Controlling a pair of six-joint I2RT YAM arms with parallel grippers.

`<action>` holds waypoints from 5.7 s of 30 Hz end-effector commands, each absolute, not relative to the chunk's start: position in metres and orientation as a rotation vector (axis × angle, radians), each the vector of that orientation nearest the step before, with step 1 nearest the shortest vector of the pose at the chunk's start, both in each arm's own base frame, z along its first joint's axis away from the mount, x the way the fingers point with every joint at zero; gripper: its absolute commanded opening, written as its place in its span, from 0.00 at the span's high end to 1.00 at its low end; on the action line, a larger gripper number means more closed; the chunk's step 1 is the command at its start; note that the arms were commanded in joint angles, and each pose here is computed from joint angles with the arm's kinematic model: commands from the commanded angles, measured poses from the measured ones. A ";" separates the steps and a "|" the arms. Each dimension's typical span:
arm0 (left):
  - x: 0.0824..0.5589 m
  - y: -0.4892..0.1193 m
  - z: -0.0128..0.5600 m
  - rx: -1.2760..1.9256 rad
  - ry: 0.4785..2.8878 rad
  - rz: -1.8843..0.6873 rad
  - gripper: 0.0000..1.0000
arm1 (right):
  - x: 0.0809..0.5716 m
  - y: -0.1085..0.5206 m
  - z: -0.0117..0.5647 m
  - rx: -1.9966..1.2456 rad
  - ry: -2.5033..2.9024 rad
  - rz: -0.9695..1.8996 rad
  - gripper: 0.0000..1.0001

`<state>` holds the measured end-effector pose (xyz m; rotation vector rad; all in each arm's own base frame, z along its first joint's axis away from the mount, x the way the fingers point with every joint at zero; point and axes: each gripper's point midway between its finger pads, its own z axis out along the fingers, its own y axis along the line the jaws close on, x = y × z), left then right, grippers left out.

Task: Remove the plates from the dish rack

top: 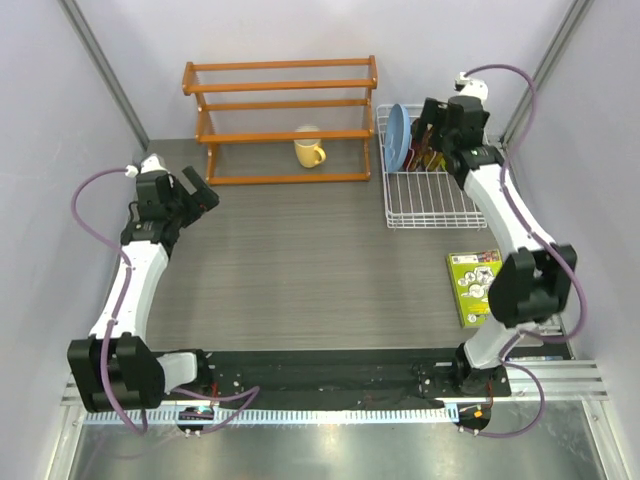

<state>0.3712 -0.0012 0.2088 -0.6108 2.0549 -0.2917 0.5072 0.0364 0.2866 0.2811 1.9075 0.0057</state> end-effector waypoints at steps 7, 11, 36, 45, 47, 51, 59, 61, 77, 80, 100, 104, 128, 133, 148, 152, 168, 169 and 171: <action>0.399 -0.034 0.227 -0.450 1.970 -0.519 0.01 | 0.582 0.056 0.288 0.174 1.929 -0.032 0.05; 0.404 -0.033 0.219 -0.455 1.963 -0.510 0.01 | 0.602 0.079 0.271 0.115 1.951 -0.060 0.05; 0.399 -0.031 0.198 -0.441 2.002 -0.475 0.01 | 0.616 0.074 0.230 0.126 1.977 -0.519 0.60; 0.397 -0.030 0.192 -0.448 2.019 -0.465 0.01 | 0.612 0.090 0.230 0.079 1.969 -0.560 0.99; 0.397 -0.030 0.191 -0.453 2.018 -0.461 0.01 | 0.609 0.090 0.242 0.091 1.929 -0.615 0.99; 0.395 -0.024 0.188 -0.474 2.036 -0.420 0.01 | 0.590 0.089 0.296 0.170 1.791 -0.744 0.99; 0.394 -0.019 0.200 -0.466 2.027 -0.386 0.01 | 0.540 0.075 0.381 0.285 1.633 -0.794 0.99; 0.396 -0.027 0.208 -0.435 2.018 -0.440 0.01 | 0.527 0.071 0.378 0.287 1.645 -0.809 0.99; 0.403 -0.110 0.265 -0.281 1.738 -1.079 0.00 | 0.404 0.158 0.334 0.065 1.935 0.025 0.99; 0.395 -0.121 0.264 -0.278 1.712 -1.151 0.00 | 0.391 0.181 0.314 0.039 1.969 0.128 0.99; 0.367 -0.181 0.205 -0.210 1.714 -1.301 0.14 | 0.361 0.273 0.231 -0.050 2.096 0.491 0.99; 0.368 -0.185 0.200 -0.212 1.730 -1.319 0.36 | 0.358 0.279 0.226 -0.040 2.102 0.538 0.99; 0.357 -0.120 0.121 -0.355 2.087 -0.707 1.00 | 0.368 0.211 0.217 0.020 2.076 0.169 0.38; 0.347 -0.099 0.096 -0.401 2.212 -0.540 1.00 | 0.371 0.198 0.208 0.029 2.093 0.118 0.35; 0.333 -0.060 0.057 -0.439 2.390 -0.211 0.00 | 0.428 0.069 0.236 0.272 1.995 -0.277 0.23; 0.333 -0.050 0.073 -0.448 2.345 -0.158 0.01 | 0.476 0.039 0.238 0.307 1.957 -0.400 0.24; 0.357 -0.068 0.165 -0.335 2.102 -0.321 0.00 | 0.628 0.008 0.186 0.176 1.969 -0.521 0.33; 0.357 -0.069 0.165 -0.332 2.103 -0.323 0.00 | 0.634 0.009 0.180 0.166 1.973 -0.521 0.35; 0.360 -0.069 0.162 -0.332 2.106 -0.325 0.01 | 0.640 0.010 0.175 0.152 1.978 -0.512 0.39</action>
